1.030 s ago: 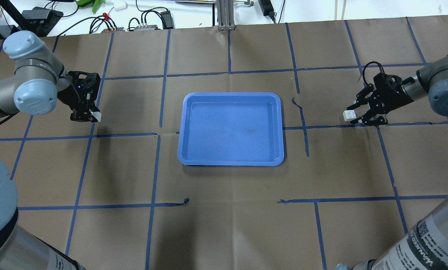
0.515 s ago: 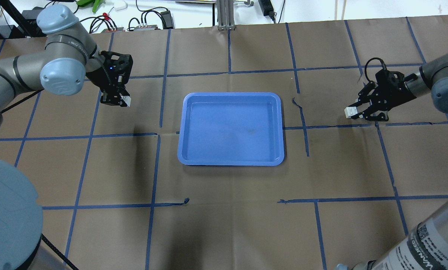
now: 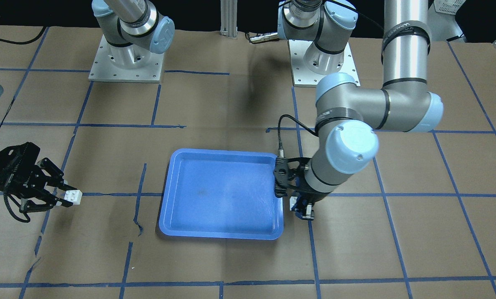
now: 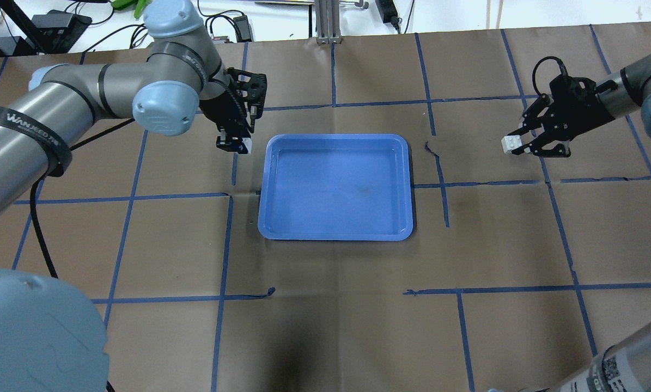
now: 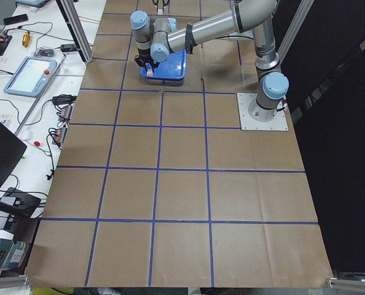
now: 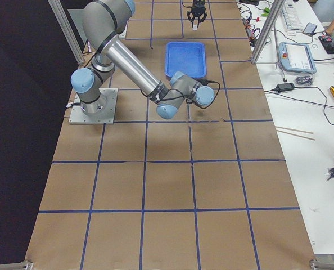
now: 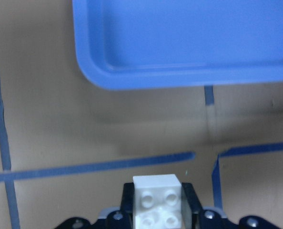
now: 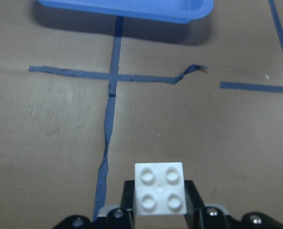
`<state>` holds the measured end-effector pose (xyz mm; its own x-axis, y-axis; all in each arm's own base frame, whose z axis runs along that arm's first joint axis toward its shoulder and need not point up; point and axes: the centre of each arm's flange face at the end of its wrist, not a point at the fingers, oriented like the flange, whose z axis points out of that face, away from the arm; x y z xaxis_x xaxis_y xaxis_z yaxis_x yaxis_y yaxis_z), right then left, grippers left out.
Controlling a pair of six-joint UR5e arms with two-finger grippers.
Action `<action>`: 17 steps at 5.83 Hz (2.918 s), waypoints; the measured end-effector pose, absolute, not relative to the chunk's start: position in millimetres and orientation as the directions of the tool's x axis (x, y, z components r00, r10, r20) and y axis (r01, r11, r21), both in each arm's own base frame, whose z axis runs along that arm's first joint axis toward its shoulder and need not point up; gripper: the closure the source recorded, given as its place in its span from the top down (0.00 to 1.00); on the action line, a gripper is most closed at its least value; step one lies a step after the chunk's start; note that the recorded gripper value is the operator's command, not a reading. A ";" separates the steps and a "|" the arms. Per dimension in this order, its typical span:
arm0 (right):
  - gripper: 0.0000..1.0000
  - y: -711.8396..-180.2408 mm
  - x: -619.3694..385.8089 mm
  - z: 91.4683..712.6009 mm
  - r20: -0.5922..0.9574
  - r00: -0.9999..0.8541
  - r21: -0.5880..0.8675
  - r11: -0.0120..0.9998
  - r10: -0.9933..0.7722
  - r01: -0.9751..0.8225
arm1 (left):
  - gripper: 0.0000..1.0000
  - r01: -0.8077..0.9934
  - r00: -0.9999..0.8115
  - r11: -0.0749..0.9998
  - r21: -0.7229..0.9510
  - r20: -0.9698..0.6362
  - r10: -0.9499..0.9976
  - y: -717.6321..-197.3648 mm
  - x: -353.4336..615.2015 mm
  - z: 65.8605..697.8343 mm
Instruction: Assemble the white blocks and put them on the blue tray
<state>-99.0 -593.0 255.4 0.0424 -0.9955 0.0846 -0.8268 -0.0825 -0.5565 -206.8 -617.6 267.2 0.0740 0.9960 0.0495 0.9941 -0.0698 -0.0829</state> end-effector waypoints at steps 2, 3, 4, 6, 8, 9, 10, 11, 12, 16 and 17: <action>0.14 -589.4 -83.9 294.2 0.067 0.056 -0.573 -0.084 -0.996 -0.815 | 0.00 0.992 0.079 -0.070 -0.106 0.090 0.993 -589.6 -289.6 244.7; 0.14 -588.4 -82.2 295.5 0.064 0.059 -0.575 -0.085 -0.996 -0.814 | 0.00 0.990 0.086 -0.074 -0.118 0.102 0.991 -575.9 -315.0 237.1; 0.14 -586.6 -78.3 289.8 0.056 0.064 -0.578 -0.085 -0.996 -0.811 | 0.00 0.990 0.080 -0.067 -0.121 0.106 0.991 -568.8 -328.0 224.2; 0.14 -575.0 -61.6 264.5 0.054 0.075 -0.579 -0.093 -0.996 -0.810 | 0.01 0.991 0.062 -0.051 -0.124 0.088 0.994 -567.0 -346.9 199.6; 0.11 -570.3 -40.2 254.6 0.048 0.102 -0.583 -0.111 -0.994 -0.805 | 0.67 0.992 0.052 -0.041 -0.123 0.081 0.995 -565.4 -356.0 187.3; 0.11 -568.8 -19.3 250.4 0.039 0.135 -0.586 -0.132 -0.990 -0.799 | 0.87 0.992 0.049 -0.039 -0.122 0.080 0.996 -565.1 -356.6 187.1; 0.12 -563.3 -3.7 244.1 0.025 0.157 -0.593 -0.141 -0.987 -0.793 | 0.88 0.992 0.044 -0.034 -0.121 0.077 0.996 -564.4 -356.5 190.7; 0.13 -557.6 6.3 237.7 0.015 0.167 -0.598 -0.143 -0.986 -0.789 | 0.88 0.992 0.038 -0.030 -0.122 0.065 0.997 -563.4 -355.8 202.0; 0.13 -554.5 20.2 233.4 0.013 0.166 -0.591 -0.142 -0.986 -0.794 | 0.88 0.991 0.030 -0.024 -0.128 0.046 0.998 -562.1 -352.6 222.9; 0.13 -545.2 93.3 226.3 0.044 0.154 -0.549 -0.153 -0.987 -0.821 | 0.89 0.965 -0.226 0.232 -0.124 0.056 0.972 -550.5 -253.2 376.8; 0.13 -544.4 116.4 226.7 0.055 0.153 -0.541 -0.158 -0.987 -0.826 | 0.90 0.947 -0.294 0.301 -0.111 0.074 0.953 -539.6 -234.3 401.7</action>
